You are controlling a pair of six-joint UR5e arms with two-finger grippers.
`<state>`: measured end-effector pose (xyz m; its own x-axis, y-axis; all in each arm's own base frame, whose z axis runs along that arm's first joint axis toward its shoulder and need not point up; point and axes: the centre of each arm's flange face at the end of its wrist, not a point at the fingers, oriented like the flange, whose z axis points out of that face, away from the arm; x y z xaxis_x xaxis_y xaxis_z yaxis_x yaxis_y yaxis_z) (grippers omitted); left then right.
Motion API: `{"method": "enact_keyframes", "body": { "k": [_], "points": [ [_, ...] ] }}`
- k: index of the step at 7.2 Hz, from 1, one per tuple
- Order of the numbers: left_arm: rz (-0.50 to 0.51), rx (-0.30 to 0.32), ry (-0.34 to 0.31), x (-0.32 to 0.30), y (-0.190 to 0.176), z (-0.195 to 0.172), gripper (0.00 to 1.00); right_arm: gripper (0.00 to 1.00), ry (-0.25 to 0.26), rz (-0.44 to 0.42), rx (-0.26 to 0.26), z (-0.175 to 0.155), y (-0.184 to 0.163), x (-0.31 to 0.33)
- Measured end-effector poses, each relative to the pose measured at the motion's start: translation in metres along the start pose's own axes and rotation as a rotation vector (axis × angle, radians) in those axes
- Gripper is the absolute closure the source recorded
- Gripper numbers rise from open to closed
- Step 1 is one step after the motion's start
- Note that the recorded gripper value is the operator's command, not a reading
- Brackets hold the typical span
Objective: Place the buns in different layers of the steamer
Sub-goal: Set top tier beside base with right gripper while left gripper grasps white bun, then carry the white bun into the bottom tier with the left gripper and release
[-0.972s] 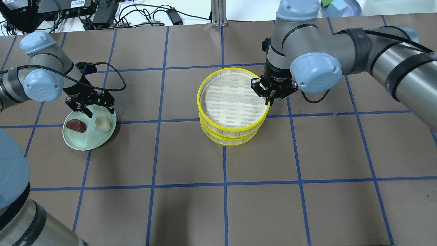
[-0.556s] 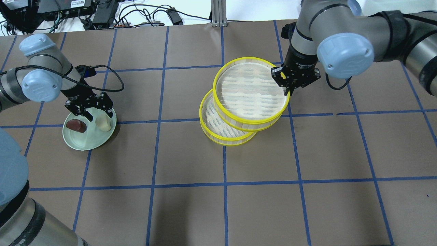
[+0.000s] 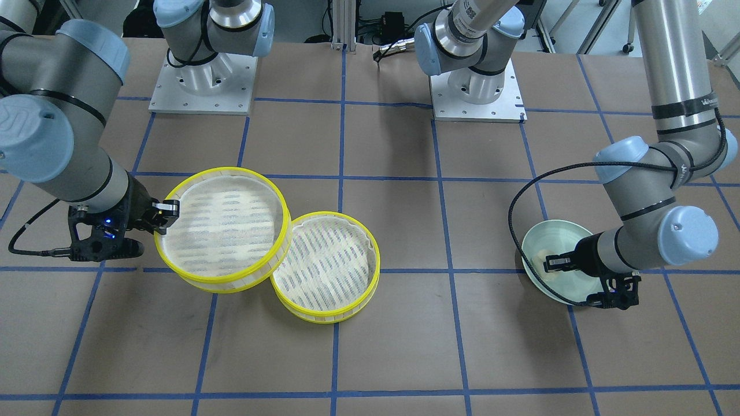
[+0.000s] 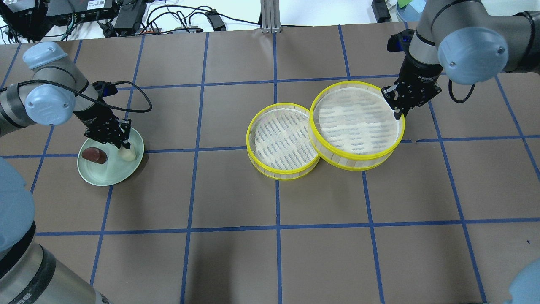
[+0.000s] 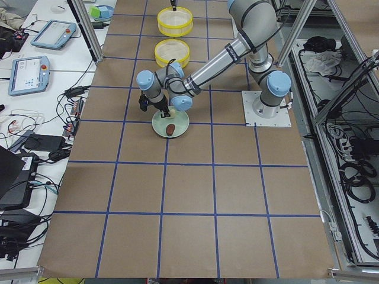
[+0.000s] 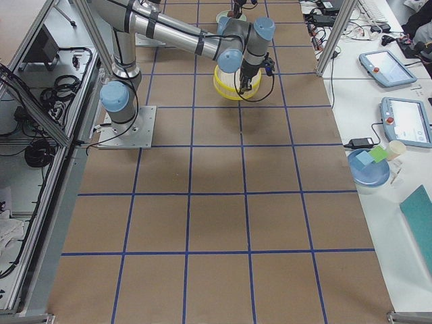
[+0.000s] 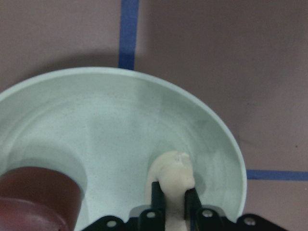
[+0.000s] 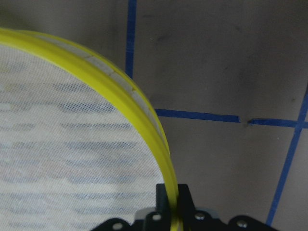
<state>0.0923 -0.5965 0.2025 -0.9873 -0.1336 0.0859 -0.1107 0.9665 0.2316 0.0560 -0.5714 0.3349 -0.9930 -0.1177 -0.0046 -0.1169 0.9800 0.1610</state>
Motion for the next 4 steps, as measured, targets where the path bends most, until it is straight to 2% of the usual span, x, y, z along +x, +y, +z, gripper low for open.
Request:
{"method": "enact_keyframes", "body": {
  "k": [2, 3, 4],
  "points": [
    [-0.031, 0.032, -0.006, 0.003, 0.005, -0.034, 1.00, 1.00, -0.003, -0.009, -0.013, 0.007, -0.002, 0.014],
    [-0.052, 0.065, -0.004, 0.013, 0.008, -0.067, 1.00, 1.00, -0.005, -0.010, -0.015, 0.008, -0.002, 0.018],
    [-0.092, 0.098, 0.025, 0.035, 0.013, -0.102, 1.00, 1.00, -0.008, -0.007, -0.016, 0.009, -0.002, 0.021]
  ]
}}
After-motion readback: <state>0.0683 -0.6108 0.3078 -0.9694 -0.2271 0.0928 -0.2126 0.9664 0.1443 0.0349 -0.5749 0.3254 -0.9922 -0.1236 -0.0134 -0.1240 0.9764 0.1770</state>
